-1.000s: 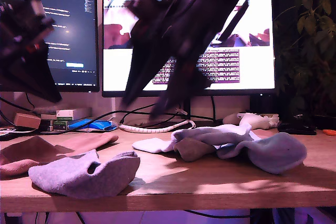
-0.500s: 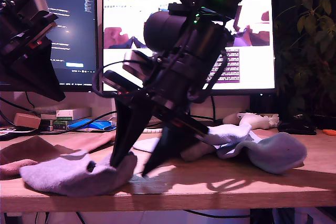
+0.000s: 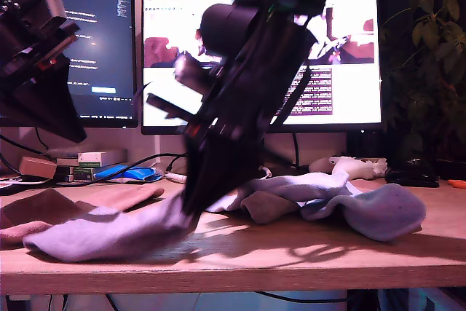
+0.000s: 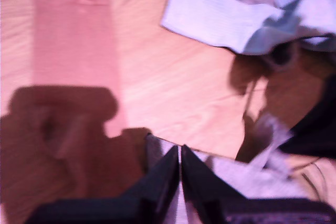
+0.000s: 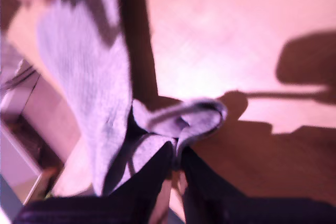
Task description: Pair up the socks based on colour and pattern, by placing them on top of one another
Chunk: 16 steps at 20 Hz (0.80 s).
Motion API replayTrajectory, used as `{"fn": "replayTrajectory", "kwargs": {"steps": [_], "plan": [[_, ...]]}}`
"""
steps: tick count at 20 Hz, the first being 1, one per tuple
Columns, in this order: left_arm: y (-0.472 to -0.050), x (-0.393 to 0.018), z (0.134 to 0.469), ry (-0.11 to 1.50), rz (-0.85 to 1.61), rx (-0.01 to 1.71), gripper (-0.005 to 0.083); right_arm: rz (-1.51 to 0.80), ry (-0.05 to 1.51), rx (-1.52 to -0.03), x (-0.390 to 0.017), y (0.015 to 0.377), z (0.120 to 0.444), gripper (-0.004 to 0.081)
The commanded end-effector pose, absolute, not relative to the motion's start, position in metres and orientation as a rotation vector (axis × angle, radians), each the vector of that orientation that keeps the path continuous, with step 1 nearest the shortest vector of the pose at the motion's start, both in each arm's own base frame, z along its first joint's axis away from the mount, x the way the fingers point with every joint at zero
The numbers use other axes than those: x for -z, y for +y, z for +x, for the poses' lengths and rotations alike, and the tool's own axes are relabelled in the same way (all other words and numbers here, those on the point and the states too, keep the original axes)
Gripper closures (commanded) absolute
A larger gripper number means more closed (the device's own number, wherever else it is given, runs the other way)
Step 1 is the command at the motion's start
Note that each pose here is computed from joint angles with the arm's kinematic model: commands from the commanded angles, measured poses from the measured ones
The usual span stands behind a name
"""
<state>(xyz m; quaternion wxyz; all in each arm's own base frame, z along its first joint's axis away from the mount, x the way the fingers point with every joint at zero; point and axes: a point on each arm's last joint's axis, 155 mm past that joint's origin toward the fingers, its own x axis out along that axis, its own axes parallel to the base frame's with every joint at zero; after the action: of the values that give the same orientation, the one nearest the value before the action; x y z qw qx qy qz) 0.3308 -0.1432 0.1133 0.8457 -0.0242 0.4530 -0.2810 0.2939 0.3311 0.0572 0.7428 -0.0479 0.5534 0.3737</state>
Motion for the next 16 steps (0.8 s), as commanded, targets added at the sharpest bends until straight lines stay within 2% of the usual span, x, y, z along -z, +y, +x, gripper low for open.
{"fn": "replayTrajectory", "kwargs": {"steps": [1,6,10,12,14,15,16], "plan": [[-0.142,-0.109,0.327,0.959,-0.040,0.588,0.0797,-0.097,1.125,-0.806,-0.092,0.325,0.307,0.0784],[-0.140,-0.095,0.339,0.968,-0.027,0.562,0.0797,-0.161,0.967,-0.646,-0.147,0.267,0.337,0.0784],[-0.144,-0.088,0.366,0.899,-0.009,0.552,0.0797,-0.214,0.920,-0.446,-0.175,0.201,0.351,0.0783],[-0.140,-0.074,0.377,0.901,0.009,0.516,0.0797,-0.245,0.842,-0.320,-0.200,0.166,0.362,0.0783],[-0.138,-0.058,0.383,0.920,0.017,0.500,0.0797,-0.229,0.797,-0.297,-0.220,0.151,0.361,0.0781],[-0.136,-0.049,0.386,0.928,0.024,0.484,0.0797,-0.222,0.802,-0.289,-0.223,0.144,0.357,0.0748],[-0.135,-0.040,0.389,0.938,0.030,0.474,0.0797,-0.222,0.822,-0.282,-0.221,0.139,0.353,0.0679]]}}
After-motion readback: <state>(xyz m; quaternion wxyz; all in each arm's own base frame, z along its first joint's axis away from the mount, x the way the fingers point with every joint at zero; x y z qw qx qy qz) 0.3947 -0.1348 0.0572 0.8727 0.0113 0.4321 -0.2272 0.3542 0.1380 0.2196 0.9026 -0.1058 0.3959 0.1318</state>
